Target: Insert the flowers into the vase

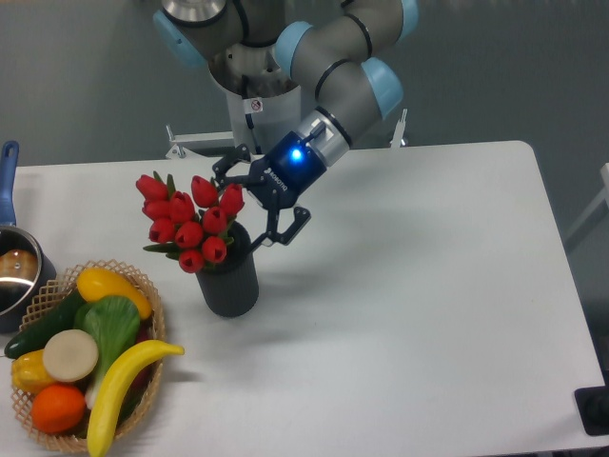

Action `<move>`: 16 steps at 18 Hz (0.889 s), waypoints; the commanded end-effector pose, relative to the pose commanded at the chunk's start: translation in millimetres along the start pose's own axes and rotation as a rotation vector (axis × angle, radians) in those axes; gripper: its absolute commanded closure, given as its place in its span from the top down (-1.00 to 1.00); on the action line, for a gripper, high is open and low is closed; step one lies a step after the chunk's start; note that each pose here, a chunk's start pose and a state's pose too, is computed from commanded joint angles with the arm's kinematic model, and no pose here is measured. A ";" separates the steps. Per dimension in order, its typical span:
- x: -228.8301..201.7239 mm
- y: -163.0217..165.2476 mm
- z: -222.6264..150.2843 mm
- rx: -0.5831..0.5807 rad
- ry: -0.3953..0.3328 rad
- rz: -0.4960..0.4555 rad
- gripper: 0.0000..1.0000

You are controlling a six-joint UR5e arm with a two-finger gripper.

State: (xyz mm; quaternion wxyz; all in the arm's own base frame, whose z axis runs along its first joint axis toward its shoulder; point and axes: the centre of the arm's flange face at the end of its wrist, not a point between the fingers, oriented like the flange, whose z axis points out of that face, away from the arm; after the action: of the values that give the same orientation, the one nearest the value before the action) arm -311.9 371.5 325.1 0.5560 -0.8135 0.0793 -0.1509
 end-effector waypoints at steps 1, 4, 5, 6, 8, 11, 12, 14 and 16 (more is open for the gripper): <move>-3.2 0.2 -8.5 -0.008 -0.022 -0.001 1.00; -18.8 -1.7 -41.0 -0.126 -0.127 0.022 1.00; -25.2 -0.3 -48.9 -0.188 -0.159 0.028 1.00; -31.8 0.9 -57.8 -0.255 -0.193 0.033 1.00; -43.2 6.4 -74.6 -0.400 -0.258 0.034 1.00; -62.1 5.8 -104.0 -0.544 -0.346 0.035 1.00; -69.1 1.8 -114.9 -0.556 -0.372 0.037 1.00; -93.3 9.9 -126.9 -0.608 -0.391 0.021 1.00; -107.7 10.1 -141.3 -0.698 -0.416 0.058 1.00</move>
State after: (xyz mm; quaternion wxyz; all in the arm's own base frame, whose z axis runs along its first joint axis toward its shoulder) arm -460.1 275.3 346.3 0.2548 -0.9640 0.0343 0.0685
